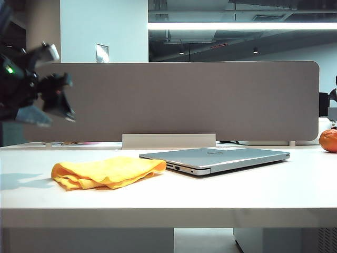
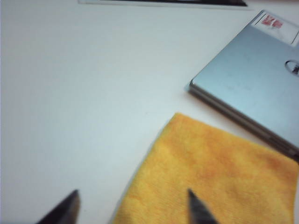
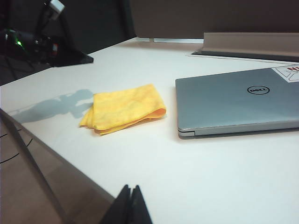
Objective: Pick up the yellow rag and put it over the laptop.
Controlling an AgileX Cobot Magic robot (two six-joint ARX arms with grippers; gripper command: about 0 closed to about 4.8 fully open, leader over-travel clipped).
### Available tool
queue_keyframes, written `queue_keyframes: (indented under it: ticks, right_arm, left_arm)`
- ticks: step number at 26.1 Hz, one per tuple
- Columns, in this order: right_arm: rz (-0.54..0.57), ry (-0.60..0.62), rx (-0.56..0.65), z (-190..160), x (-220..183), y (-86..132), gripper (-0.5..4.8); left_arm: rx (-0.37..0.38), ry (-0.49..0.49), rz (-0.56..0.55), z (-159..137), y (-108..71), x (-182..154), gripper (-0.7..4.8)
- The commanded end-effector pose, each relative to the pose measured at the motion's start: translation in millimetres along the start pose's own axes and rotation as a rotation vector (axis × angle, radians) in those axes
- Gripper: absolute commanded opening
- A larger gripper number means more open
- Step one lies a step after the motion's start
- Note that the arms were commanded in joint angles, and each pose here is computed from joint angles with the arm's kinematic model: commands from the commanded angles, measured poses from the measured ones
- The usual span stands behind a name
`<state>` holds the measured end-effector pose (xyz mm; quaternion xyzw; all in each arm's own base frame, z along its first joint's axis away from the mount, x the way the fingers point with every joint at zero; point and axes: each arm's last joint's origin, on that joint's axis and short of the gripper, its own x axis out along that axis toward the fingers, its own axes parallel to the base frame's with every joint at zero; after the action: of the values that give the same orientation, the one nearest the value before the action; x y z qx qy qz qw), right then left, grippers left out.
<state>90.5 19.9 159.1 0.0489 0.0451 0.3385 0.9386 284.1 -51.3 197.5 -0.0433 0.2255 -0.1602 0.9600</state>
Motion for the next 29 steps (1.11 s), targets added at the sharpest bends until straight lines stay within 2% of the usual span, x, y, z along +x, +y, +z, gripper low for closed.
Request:
queue_keyframes:
  ticks: [1, 5, 6, 7, 8, 12, 19, 20, 24, 28, 29]
  right_arm:
    - [-0.003, 0.006, 0.002, -2, 0, 0, -0.05]
    - [-0.003, 0.007, 0.003, -2, 0, 0, -0.05]
    - [-0.003, 0.008, 0.003, -2, 0, 0, -0.05]
    - [-0.003, 0.008, 0.003, -2, 0, 0, -0.05]
    - [-0.004, 0.008, 0.003, -2, 0, 0, -0.05]
    - [-0.003, 0.008, 0.003, -2, 0, 0, -0.05]
    - [-0.004, 0.008, 0.003, -2, 0, 0, -0.05]
    - [-0.005, 0.008, 0.003, -2, 0, 0, -0.05]
    - [-0.007, 0.008, 0.004, -2, 0, 0, -0.05]
    - [-0.008, 0.008, 0.004, -2, 0, 0, -0.05]
    - [-0.008, 0.008, 0.004, -2, 0, 0, -0.05]
  left_arm:
    - [0.001, 0.031, 0.004, -2, -0.2, 19, 3.78]
    - [-0.01, 0.093, 0.019, -17, 4.6, 36, 3.88]
    - [-0.012, 0.106, 0.032, -20, 5.8, 39, 4.16]
    - [-0.015, 0.128, 0.035, -26, 7.1, 44, 4.69]
    - [-0.018, 0.138, 0.034, -29, 7.4, 45, 4.79]
    - [-0.023, 0.173, 0.019, -37, 6.2, 51, 4.79]
    - [0.007, 0.21, -0.036, -45, -13.4, 56, 4.79]
    - [0.011, 0.215, -0.042, -46, -16.2, 57, 4.57]
    - [0.031, 0.236, -0.034, -51, -25.6, 60, 2.79]
    - [0.029, 0.262, -0.044, -56, -26.2, 62, 1.03]
    - [0.029, 0.27, -0.043, -57, -26.1, 62, 0.73]
